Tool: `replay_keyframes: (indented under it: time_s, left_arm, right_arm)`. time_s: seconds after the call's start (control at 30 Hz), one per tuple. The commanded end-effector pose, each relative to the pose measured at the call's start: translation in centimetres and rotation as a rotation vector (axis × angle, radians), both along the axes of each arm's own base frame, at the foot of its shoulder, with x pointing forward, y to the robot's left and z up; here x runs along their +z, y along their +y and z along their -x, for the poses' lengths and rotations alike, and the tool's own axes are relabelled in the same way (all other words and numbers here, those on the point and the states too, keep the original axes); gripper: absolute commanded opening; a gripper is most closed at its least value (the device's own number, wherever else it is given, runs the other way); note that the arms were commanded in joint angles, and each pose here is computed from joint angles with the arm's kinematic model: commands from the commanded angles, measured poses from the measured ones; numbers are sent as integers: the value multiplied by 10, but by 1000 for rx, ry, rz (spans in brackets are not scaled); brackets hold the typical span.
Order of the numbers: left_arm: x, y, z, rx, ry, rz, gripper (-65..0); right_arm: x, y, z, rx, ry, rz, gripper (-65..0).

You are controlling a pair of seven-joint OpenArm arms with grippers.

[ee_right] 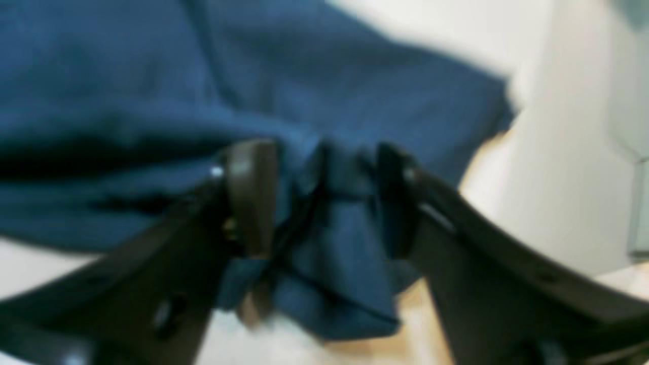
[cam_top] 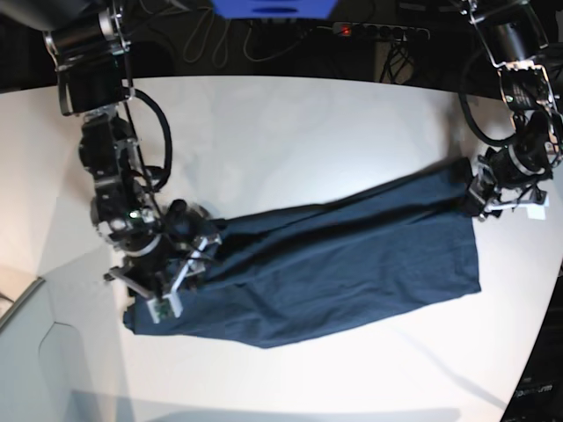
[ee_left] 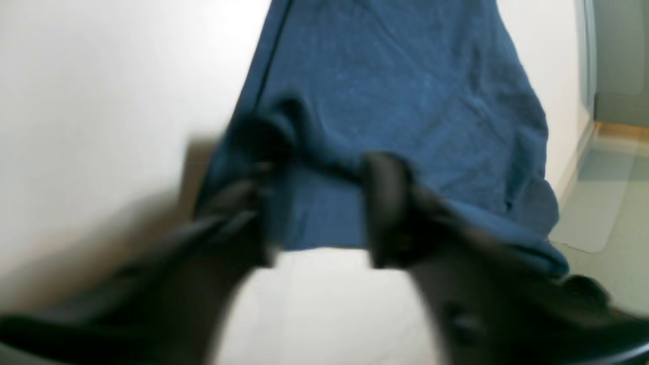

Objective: Layout the t-shirt on the table in an organized manner, then fold the t-shirt properly
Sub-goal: 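Pull the shirt edges apart with both grippers to straighten it, then open both grippers and raise them off the shirt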

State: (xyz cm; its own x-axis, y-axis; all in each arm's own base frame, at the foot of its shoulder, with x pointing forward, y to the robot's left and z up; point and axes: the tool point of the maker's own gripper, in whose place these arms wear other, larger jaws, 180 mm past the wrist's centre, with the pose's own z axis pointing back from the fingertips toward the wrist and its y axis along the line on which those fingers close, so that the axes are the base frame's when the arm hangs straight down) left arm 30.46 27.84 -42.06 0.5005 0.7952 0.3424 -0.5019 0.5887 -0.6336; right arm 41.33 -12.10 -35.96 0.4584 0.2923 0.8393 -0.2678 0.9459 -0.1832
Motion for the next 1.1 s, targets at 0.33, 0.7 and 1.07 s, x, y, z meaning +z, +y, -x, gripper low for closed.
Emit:
replay_keyframes:
  time_s: [0.33,0.7,1.07]
  left_arm:
    - [17,-17,16,-31,-52,-26,-188]
    - [3,-24,30,-11,-19,-3,-188]
    - [-11,-9,52,67,-8,-54,-188]
  right_arm:
    - [10,-11,55,-61,-45,-48,-269]
    - [-17,-10,84,-63,32,-47,-269]
    - [-27,-11,96,-66,63,-46,-269]
